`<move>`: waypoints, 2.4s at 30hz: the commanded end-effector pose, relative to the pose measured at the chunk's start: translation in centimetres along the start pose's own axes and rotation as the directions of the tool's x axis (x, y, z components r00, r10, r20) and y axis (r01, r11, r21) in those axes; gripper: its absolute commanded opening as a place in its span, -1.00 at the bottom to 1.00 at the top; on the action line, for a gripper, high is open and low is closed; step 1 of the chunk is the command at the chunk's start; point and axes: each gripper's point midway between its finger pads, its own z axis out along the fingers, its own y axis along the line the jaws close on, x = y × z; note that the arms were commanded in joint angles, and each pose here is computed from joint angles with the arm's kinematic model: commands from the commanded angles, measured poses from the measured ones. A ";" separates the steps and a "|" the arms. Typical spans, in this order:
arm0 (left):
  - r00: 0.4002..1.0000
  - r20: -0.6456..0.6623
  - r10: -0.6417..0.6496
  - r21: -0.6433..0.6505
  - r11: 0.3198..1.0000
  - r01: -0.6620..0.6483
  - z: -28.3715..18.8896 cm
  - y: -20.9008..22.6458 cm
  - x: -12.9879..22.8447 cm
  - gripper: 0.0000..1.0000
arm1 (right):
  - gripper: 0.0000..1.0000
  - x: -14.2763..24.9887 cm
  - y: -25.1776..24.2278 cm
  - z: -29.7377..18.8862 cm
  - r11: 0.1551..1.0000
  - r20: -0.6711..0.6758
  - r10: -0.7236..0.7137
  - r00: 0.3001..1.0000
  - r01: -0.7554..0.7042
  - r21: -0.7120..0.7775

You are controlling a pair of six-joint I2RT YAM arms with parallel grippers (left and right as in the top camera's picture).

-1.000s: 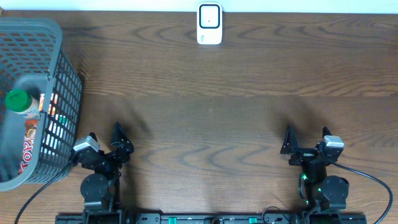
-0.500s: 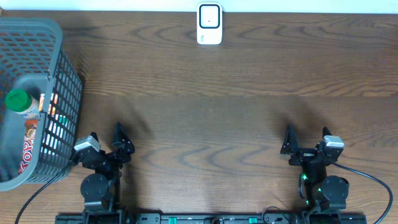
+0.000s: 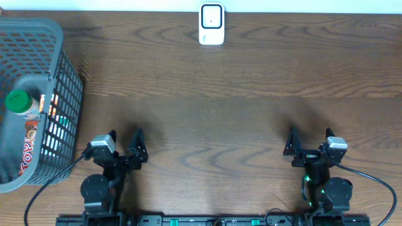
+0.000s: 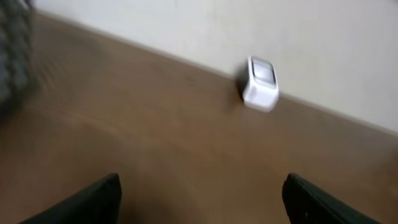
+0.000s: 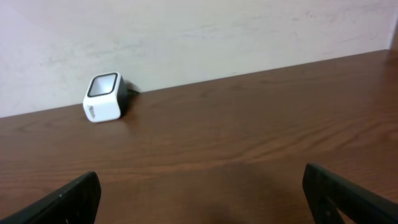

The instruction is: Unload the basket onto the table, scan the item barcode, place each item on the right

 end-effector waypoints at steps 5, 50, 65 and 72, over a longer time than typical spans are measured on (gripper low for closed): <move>0.992 -0.015 0.122 0.134 0.984 -0.119 -2.8 -5.8 -7.6 0.67 | 0.99 0.1 0.3 0.0 1.000 -0.001 -0.011 1.000 0.011 -0.015; 0.851 -0.118 -0.512 -0.930 0.357 0.086 1.8 30.6 -22.6 0.68 | 0.99 0.1 0.3 0.0 1.000 -0.001 -0.011 1.000 0.011 -0.015; 0.720 -0.144 -0.679 -0.964 0.262 0.054 7.0 35.2 -12.2 0.68 | 0.98 0.1 0.3 0.0 1.000 -0.001 -0.011 1.000 0.011 -0.015; 0.685 -0.152 -0.713 -0.970 0.242 0.037 7.5 36.2 -9.6 0.68 | 0.99 0.1 0.3 0.0 1.000 -0.001 -0.011 1.000 0.011 -0.015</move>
